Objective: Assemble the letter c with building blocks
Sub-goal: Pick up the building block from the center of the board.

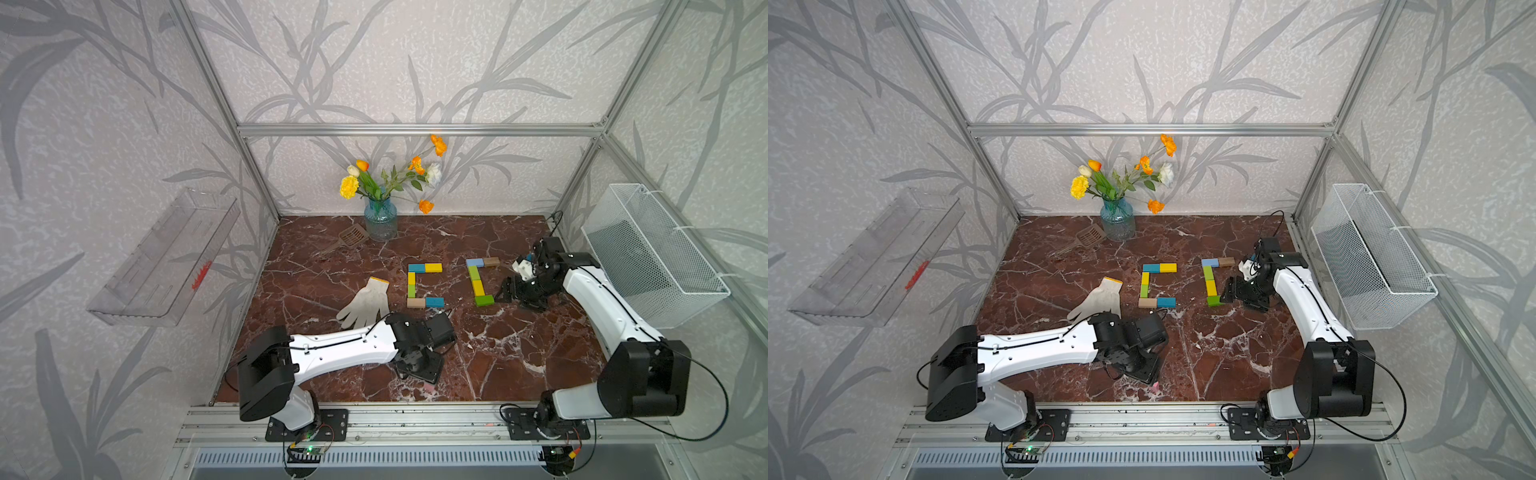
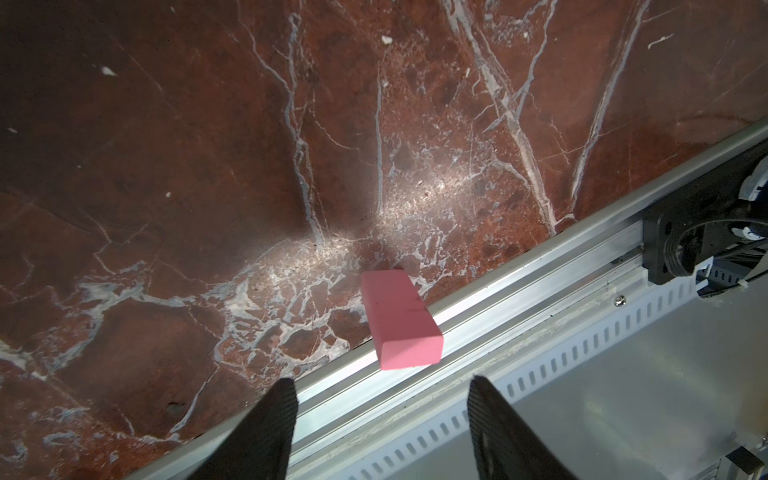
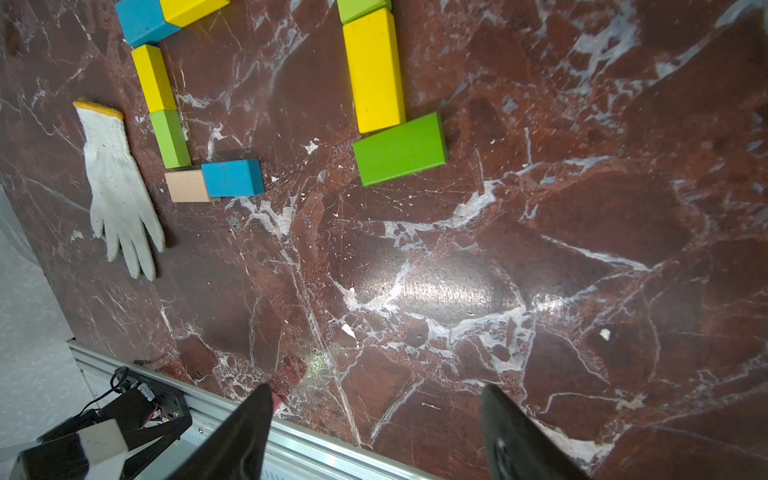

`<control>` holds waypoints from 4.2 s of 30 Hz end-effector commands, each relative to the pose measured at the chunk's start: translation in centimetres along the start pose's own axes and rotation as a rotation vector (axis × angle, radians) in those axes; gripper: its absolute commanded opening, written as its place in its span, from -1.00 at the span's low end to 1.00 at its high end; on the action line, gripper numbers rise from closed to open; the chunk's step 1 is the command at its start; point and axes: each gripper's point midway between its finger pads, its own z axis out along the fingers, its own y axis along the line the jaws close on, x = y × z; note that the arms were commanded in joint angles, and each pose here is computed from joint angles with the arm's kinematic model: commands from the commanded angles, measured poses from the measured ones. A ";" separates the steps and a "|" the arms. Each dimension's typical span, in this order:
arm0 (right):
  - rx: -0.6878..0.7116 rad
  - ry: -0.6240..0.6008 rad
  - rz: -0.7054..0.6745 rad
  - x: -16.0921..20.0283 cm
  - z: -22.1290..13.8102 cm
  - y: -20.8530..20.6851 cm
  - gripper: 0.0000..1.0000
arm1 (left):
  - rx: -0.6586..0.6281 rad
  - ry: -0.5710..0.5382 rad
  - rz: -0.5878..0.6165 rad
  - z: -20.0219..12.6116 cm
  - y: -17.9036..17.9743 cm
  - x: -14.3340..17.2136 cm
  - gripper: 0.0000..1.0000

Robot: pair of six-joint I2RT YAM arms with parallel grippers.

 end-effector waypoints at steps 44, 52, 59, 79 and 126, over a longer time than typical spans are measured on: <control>-0.053 -0.015 0.014 0.3 0.0 -0.4 0.57 | -0.114 0.135 0.060 3.5 -1.1 0.9 -0.21; -0.061 -0.019 0.020 0.1 0.1 -0.5 0.56 | -0.144 0.114 0.077 3.1 -0.6 0.3 -0.37; -0.145 -0.036 0.001 0.2 0.1 0.8 0.51 | -0.124 0.041 0.061 1.8 -1.1 -2.7 -0.41; -0.578 -0.236 -0.339 0.7 -2.0 9.0 0.25 | 0.372 -0.253 -0.394 -9.8 2.2 -16.9 -0.50; -0.825 -0.491 -0.911 2.2 -6.3 17.1 0.33 | 1.137 -0.189 -0.493 -19.5 -1.1 -20.6 -0.46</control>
